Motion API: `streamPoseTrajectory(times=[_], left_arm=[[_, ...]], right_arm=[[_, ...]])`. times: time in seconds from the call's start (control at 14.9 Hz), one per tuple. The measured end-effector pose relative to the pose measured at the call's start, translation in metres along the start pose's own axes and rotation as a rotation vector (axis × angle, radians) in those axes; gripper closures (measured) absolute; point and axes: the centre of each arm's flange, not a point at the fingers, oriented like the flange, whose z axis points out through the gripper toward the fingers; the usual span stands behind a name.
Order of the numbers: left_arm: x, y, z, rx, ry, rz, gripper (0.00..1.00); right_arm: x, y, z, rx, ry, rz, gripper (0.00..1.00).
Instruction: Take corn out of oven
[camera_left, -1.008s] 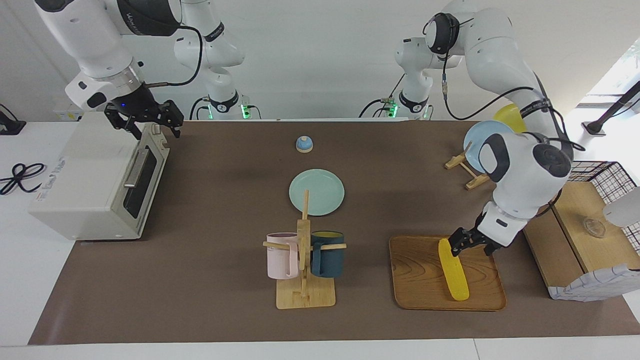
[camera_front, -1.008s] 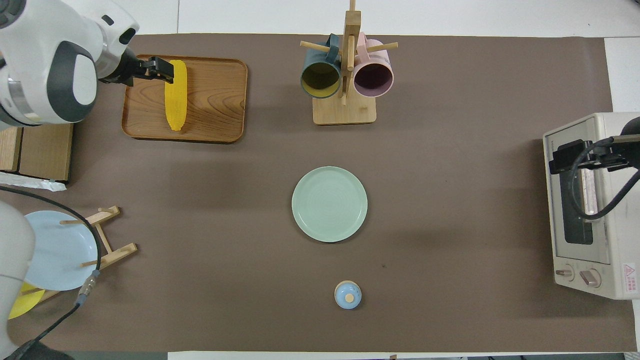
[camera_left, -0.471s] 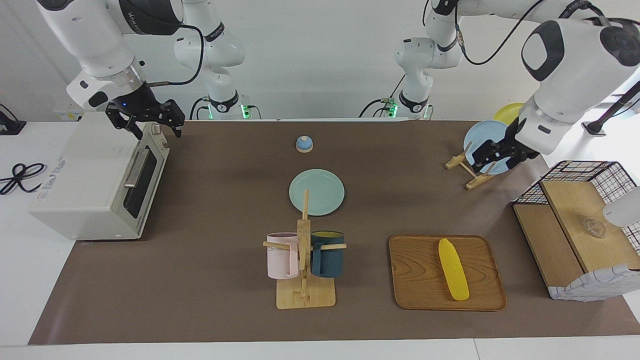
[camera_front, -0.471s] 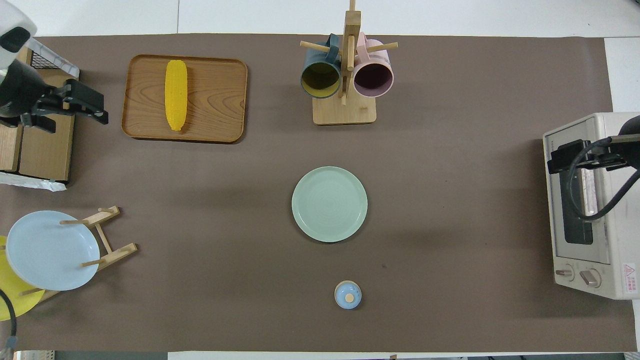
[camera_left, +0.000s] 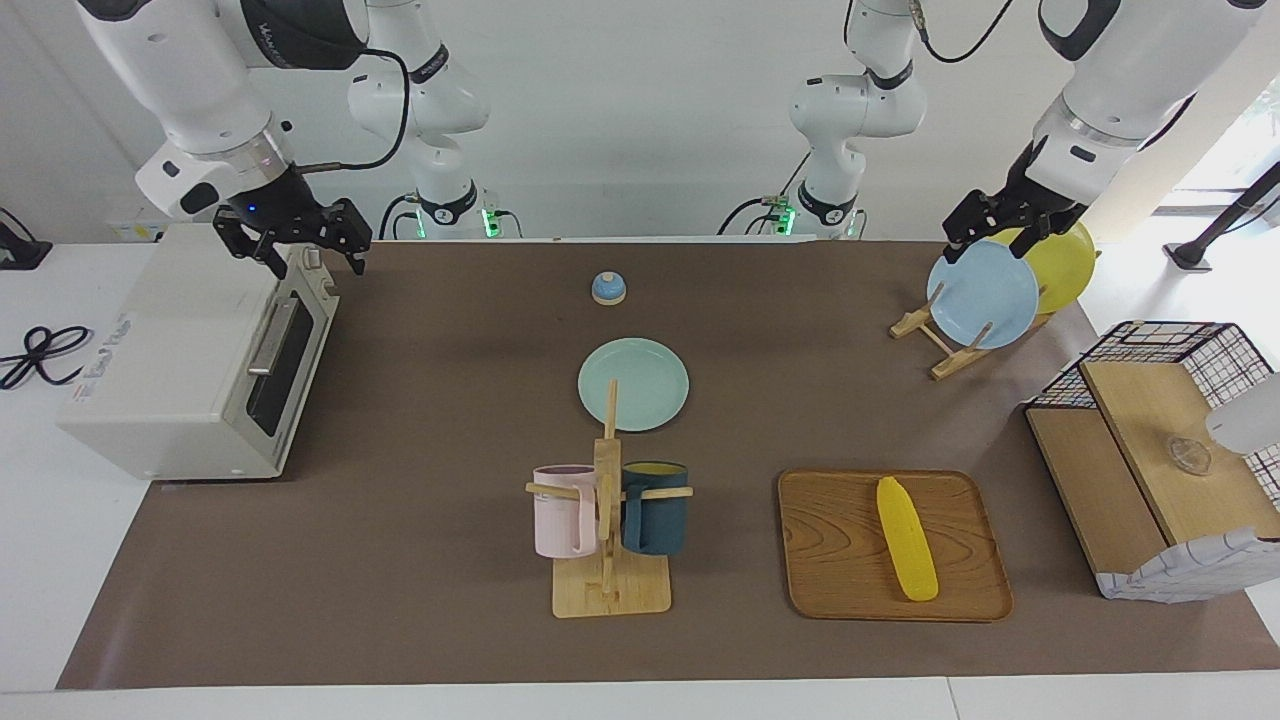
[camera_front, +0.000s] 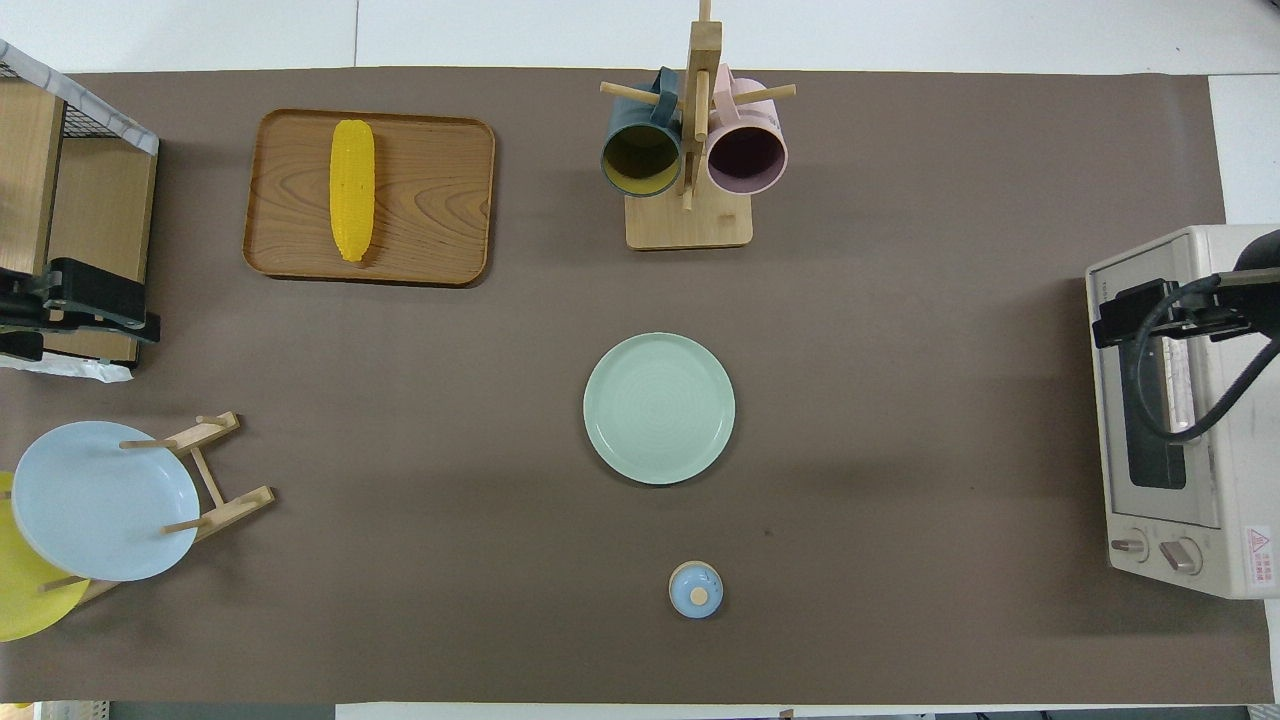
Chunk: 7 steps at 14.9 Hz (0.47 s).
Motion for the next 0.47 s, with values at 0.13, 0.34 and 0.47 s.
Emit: streamPoseTrajectory(times=[0.13, 0.34, 0.47], left_arm=[[0.004, 0.0, 0.008, -0.002, 0.012, -0.001, 0.0], [0.009, 0.001, 0.015, -0.001, 0.016, -0.001, 0.0], [0.01, 0.001, 0.016, -0.001, 0.016, -0.001, 0.0]], right_arm=[[0.0, 0.0, 0.0, 0.0, 0.0, 0.0, 0.0], [0.0, -0.001, 0.0, 0.0, 0.0, -0.002, 0.0], [0.0, -0.002, 0.0, 0.0, 0.0, -0.003, 0.0]])
